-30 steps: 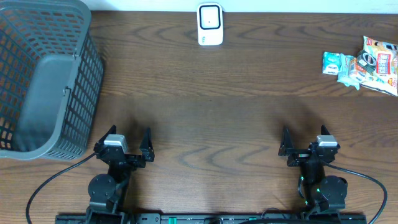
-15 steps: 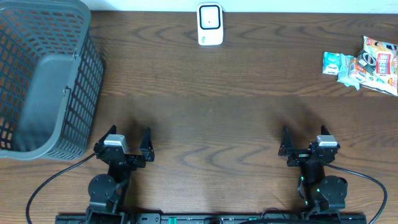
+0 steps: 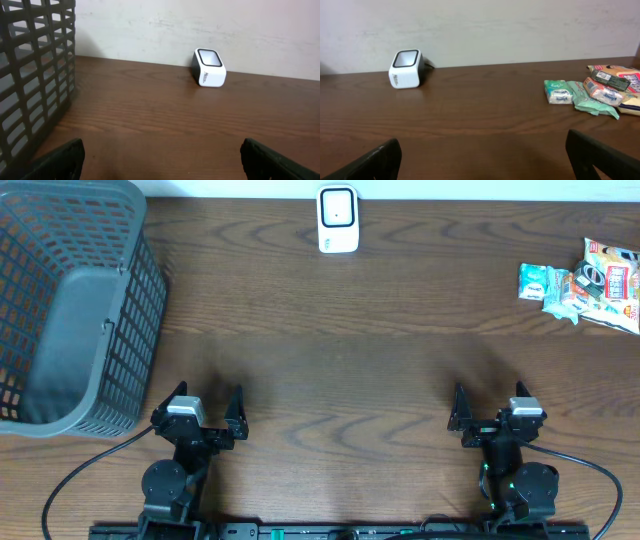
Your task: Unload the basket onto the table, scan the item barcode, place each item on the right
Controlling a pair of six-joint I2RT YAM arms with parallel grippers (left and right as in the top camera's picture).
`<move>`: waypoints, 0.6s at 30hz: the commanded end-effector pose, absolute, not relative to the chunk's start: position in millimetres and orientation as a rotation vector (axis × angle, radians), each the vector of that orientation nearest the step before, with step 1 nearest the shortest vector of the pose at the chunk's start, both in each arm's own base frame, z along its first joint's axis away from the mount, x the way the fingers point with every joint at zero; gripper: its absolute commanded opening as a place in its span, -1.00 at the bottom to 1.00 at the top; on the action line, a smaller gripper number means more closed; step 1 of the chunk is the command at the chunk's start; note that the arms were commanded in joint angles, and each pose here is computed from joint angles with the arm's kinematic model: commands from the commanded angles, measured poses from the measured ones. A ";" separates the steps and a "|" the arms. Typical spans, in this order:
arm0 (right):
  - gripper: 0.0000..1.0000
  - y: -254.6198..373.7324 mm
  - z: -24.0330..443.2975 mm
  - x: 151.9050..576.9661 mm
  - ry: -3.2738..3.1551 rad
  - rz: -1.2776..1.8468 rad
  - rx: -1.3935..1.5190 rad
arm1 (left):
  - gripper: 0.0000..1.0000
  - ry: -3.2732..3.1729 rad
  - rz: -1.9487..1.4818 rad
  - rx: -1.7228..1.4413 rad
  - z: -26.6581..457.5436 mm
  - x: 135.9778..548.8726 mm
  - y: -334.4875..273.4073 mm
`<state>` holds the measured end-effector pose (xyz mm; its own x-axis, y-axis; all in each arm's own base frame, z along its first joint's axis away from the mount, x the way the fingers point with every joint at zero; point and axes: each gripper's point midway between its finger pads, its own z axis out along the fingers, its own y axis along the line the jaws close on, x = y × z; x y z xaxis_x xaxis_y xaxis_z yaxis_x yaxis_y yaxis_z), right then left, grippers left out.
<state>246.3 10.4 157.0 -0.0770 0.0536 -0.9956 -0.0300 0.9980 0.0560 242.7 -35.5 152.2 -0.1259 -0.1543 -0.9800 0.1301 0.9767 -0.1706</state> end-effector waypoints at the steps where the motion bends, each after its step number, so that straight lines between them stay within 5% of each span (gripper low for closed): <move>1: 0.99 9.8 156.7 246.0 1.645 0.057 0.007 | 0.95 1.728 -0.234 -0.010 137.4 241.5 -35.3; 18: 0.98 9.8 156.7 246.0 1.645 0.057 0.007 | 0.95 1.725 -0.213 -0.019 137.8 241.9 -32.0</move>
<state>246.3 10.4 157.0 -0.0770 0.0536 -0.9956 -0.0300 0.9980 0.0560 242.7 -35.0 152.1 -0.1258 -0.1540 -0.9800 0.1275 0.9772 -0.1699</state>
